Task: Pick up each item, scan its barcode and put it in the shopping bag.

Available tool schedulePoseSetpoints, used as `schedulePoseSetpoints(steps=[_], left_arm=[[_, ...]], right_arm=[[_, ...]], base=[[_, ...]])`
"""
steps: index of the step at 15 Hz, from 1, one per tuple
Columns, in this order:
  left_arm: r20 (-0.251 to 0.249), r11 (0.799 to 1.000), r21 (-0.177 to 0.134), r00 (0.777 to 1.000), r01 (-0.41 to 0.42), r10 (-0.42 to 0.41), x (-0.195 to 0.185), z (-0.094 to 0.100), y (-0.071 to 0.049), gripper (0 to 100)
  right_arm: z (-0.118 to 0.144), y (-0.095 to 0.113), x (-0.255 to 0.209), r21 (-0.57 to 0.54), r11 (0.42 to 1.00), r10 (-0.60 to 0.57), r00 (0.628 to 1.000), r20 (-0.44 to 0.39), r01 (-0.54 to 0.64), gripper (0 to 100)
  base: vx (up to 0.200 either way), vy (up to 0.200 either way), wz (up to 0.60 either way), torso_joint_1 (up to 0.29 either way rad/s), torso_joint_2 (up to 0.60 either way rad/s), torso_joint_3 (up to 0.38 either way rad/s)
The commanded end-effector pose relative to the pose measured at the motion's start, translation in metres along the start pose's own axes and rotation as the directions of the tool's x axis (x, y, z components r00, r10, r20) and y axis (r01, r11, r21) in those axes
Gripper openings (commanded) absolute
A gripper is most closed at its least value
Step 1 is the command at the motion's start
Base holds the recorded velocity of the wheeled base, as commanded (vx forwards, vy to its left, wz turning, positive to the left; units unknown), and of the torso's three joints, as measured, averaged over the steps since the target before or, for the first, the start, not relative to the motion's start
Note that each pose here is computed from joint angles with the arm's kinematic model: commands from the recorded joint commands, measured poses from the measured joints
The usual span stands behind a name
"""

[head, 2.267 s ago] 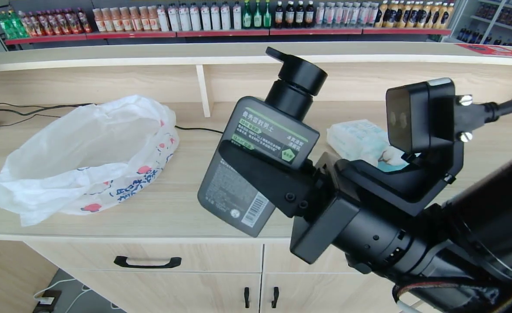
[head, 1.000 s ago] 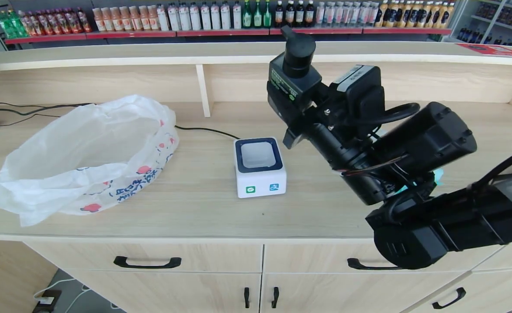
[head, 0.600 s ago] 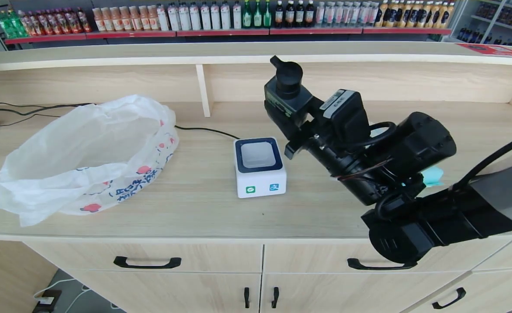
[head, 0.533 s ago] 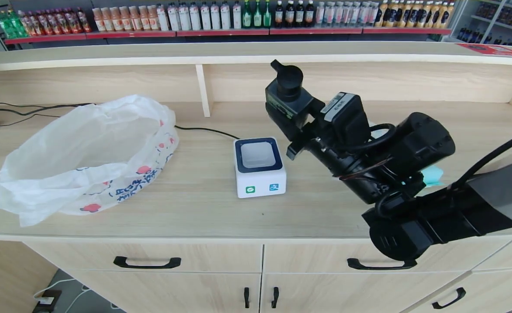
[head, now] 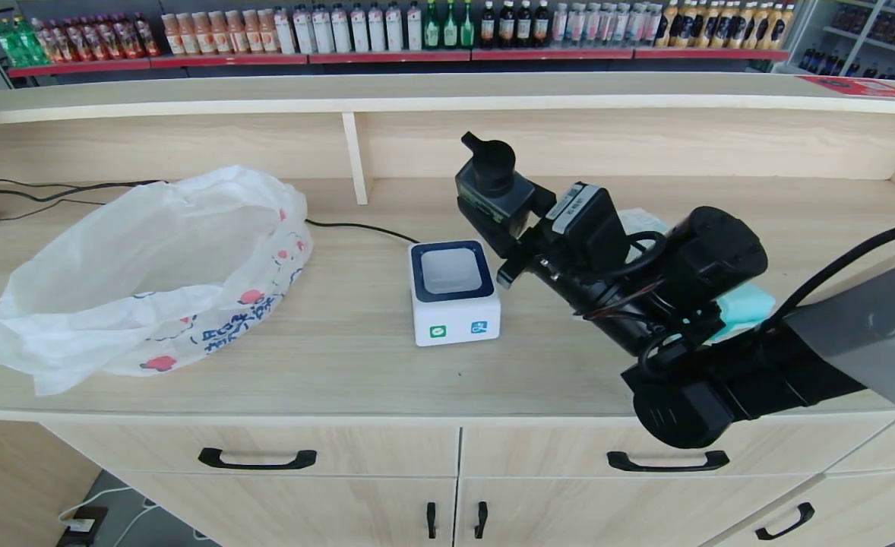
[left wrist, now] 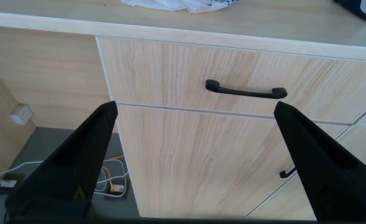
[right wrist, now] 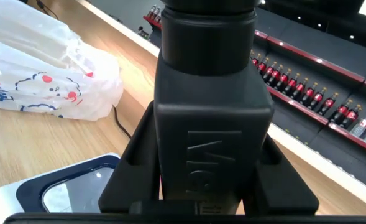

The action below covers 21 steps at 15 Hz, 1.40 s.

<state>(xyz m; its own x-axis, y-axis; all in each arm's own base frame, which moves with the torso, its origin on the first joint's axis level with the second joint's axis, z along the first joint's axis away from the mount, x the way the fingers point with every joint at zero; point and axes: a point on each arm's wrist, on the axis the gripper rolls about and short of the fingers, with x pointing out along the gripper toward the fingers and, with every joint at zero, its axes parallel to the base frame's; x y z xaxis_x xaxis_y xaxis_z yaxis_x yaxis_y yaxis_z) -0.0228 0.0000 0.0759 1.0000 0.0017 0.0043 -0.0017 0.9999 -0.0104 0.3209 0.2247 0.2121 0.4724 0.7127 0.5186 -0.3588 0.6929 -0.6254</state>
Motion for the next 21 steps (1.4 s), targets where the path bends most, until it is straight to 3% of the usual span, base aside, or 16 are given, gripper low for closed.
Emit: schedulePoseSetpoints(steps=[1,10,16,21], left_arm=[[0.0,1.0,0.0,1.0,-0.001,0.001,0.0,0.0,0.0,100],[-0.004,1.0,0.012,1.0,0.002,-0.002,0.0,0.0,0.0,100],[-0.003,1.0,0.007,1.0,0.0,0.0,0.0,0.0,0.0,100],[-0.004,1.0,0.009,1.0,0.0,0.0,0.0,0.0,0.0,100]], right_arm=[[0.004,0.001,0.001,0.008,1.0,0.001,1.0,0.01,-0.001,0],[0.016,-0.009,-0.002,0.011,1.0,-0.016,1.0,0.023,0.015,0],[0.018,-0.023,-0.028,-0.003,1.0,-0.016,0.999,-0.049,0.016,0],[0.015,-0.03,-0.03,0.007,0.999,-0.031,0.998,-0.057,0.031,0]], base=[[0.0,0.0,0.0,0.0,0.0,0.0],[0.0,0.0,0.0,0.0,0.0,0.0],[-0.2,0.2,0.0,0.001,0.0,0.001],[0.0,0.2,0.0,-0.003,0.0,0.004]])
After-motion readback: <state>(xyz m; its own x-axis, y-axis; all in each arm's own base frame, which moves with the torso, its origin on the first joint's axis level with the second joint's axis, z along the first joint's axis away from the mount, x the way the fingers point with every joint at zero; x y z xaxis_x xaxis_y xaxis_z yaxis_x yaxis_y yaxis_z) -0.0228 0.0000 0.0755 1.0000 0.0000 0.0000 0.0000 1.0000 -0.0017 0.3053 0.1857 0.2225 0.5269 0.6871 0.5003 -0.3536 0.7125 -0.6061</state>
